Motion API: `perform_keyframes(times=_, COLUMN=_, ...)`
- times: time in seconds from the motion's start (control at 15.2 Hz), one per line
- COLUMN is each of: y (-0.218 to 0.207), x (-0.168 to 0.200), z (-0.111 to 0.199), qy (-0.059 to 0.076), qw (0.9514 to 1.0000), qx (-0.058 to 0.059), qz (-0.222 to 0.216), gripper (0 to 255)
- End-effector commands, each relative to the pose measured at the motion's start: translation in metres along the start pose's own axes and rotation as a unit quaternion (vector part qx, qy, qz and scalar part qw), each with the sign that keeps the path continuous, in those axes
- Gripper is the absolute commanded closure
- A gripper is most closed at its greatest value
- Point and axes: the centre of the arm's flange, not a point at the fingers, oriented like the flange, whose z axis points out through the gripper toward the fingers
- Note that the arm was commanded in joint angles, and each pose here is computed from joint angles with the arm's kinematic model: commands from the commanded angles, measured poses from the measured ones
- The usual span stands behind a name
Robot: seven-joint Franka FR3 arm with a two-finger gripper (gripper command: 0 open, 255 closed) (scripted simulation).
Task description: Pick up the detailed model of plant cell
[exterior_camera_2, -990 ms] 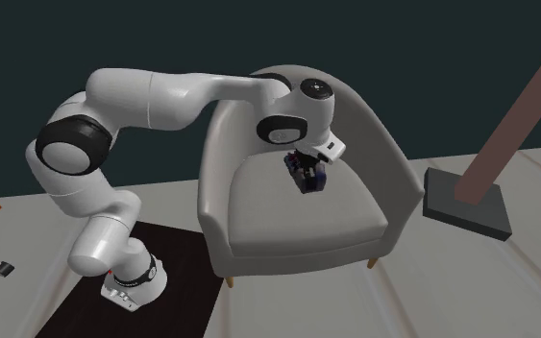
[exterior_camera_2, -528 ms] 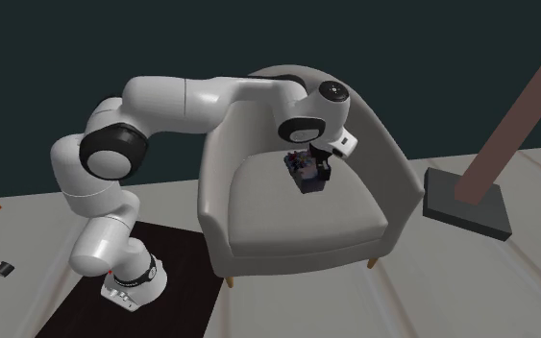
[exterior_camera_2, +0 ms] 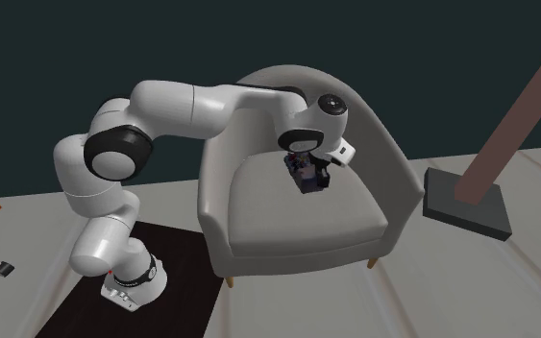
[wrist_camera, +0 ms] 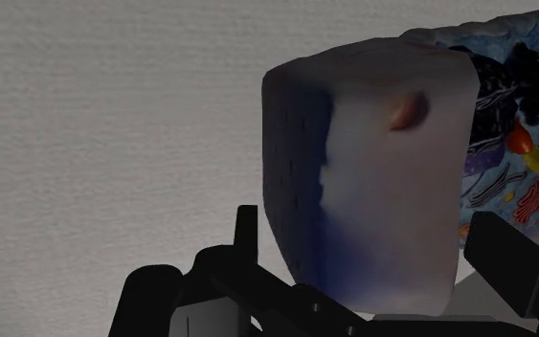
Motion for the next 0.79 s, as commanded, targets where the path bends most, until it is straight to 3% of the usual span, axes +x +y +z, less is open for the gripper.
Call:
perform_keyframes(times=0.0, y=0.0, x=0.0, z=0.001, qy=0.0, qw=1.0, qx=0.0, qz=0.0, gripper=255)
perform_keyframes(times=0.73, y=-0.003, x=0.0, z=-0.009, qy=0.0, qw=1.0, qx=0.0, qz=0.0, gripper=255)
